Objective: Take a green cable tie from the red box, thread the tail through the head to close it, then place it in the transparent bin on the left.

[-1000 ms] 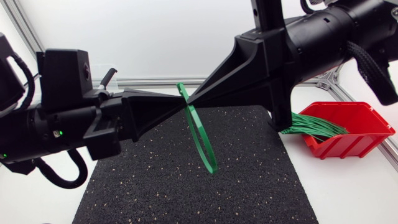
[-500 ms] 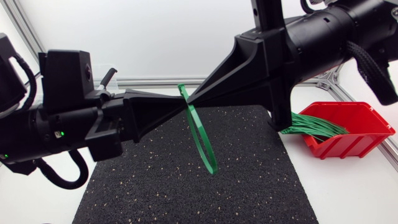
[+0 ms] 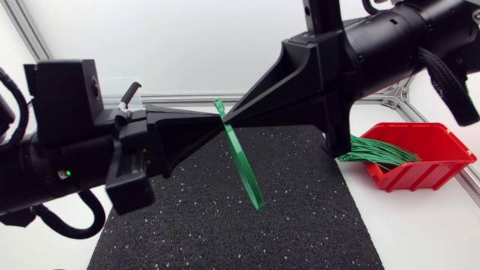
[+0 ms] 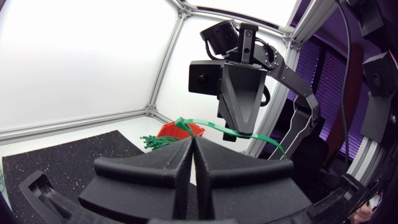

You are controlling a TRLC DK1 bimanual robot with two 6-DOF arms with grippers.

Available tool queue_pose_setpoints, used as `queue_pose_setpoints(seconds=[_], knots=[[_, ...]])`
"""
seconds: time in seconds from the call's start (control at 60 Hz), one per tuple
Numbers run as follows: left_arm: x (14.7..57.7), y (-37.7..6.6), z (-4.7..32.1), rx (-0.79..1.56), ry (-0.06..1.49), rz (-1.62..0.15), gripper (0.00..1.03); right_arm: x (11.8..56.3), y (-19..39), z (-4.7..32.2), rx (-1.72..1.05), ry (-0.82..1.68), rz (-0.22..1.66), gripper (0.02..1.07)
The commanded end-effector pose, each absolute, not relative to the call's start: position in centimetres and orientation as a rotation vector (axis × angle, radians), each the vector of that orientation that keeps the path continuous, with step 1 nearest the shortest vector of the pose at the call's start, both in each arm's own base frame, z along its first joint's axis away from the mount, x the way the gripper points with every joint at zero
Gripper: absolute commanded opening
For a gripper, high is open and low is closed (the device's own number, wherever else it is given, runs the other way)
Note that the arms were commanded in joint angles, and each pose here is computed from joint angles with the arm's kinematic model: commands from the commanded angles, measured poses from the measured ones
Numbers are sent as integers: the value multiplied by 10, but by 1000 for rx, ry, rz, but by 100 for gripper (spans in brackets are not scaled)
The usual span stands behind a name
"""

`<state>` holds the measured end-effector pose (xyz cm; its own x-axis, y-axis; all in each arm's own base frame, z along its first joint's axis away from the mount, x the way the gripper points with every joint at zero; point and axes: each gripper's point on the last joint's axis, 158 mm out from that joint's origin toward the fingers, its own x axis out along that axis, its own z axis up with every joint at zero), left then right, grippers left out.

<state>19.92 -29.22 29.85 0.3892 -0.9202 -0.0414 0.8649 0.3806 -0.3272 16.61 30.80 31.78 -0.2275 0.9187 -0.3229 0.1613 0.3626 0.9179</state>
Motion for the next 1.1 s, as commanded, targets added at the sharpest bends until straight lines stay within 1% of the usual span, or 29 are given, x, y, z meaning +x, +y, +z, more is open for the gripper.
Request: queue_pose_setpoints(seconds=[0.0, 0.1, 0.3, 0.533, 0.683, 0.9, 1.083], knots=[[183, -297, 298, -206, 177, -1189, 4, 174, 307, 302, 1018, 1688, 894, 8], [180, -299, 294, -163, 154, -1173, 4, 174, 307, 304, 1018, 1688, 896, 8], [198, -290, 293, -135, 124, -1105, 4, 168, 302, 306, 1026, 1693, 883, 8], [204, -284, 302, -121, 86, -1084, 4, 173, 305, 291, 1032, 1725, 835, 8], [202, -285, 298, -72, 58, -1067, 4, 177, 306, 289, 1036, 1730, 826, 8], [187, -296, 286, 20, 18, -1057, 4, 179, 305, 294, 1041, 1716, 833, 8], [190, -297, 280, 39, 20, -1045, 4, 182, 300, 298, 1053, 1694, 832, 8]])
